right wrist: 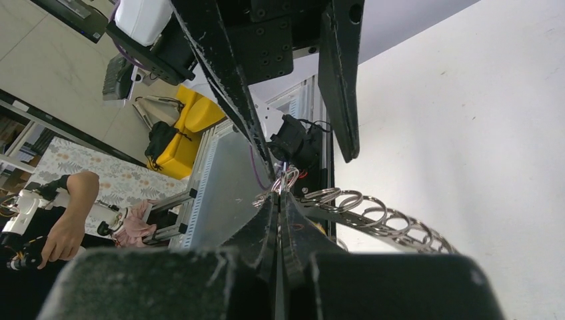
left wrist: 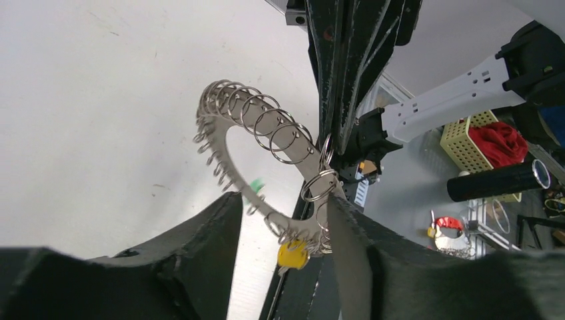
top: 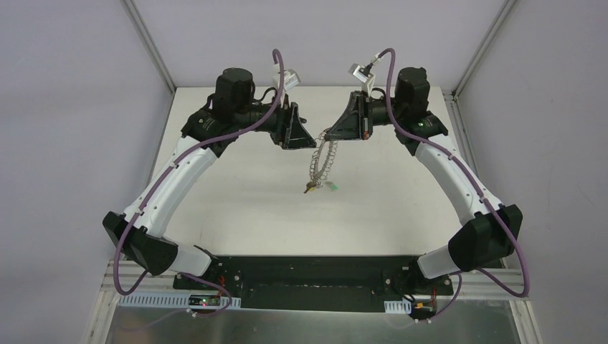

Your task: Put the keys on the keyring

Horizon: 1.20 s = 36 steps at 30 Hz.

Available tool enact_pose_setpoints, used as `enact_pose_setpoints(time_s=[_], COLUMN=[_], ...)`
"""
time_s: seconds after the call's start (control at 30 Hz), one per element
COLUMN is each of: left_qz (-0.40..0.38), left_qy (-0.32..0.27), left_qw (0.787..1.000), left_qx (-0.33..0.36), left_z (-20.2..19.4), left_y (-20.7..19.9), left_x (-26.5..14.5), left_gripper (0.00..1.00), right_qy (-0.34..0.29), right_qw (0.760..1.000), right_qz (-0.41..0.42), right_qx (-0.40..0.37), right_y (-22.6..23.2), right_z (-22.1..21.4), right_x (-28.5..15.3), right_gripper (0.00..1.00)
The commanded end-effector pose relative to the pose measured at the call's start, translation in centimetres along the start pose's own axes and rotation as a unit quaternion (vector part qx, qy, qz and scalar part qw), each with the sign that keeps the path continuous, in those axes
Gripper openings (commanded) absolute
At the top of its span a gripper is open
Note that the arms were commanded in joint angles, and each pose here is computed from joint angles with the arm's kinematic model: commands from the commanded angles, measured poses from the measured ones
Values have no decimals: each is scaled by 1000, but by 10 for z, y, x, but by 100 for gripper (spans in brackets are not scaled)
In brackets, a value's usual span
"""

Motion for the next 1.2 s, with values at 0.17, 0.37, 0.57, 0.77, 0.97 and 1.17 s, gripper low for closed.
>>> enact_pose_setpoints(time_s=[0.17, 0.37, 0.57, 0.77, 0.97, 1.17], left_qz=[-52, -73, -67, -55, -22, 11], left_qy=[-24, -12, -10, -4, 9, 12], left_qw=[998, 997, 997, 998, 999, 1000], left_qx=[28, 30, 27, 38, 39, 27], left_z=[15, 6, 7, 3, -9, -15], left_y=[-13, -20, -17, -15, -5, 3], left_x=[8, 15, 20, 17, 17, 17], left_gripper=[33, 30, 12, 2, 2, 4], right_qy=[-16, -25, -31, -47, -65, -92], right_qw=[999, 999, 999, 998, 997, 995], right_qz=[26, 15, 16, -1, -13, -35], right_qx=[-41, -35, -33, -34, -27, -17], right_y=[24, 20, 20, 21, 19, 15], right_z=[11, 12, 12, 16, 20, 26], right_x=[-9, -9, -10, -16, -18, -22], right_gripper=[0, 0, 0, 0, 0, 0])
Point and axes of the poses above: each gripper's point midway between its finger pads, its own x axis out along the fingers, its own y axis along the line the jaws close on, z = x × y, the point moved 7 cm from there along -x, back along the fingers
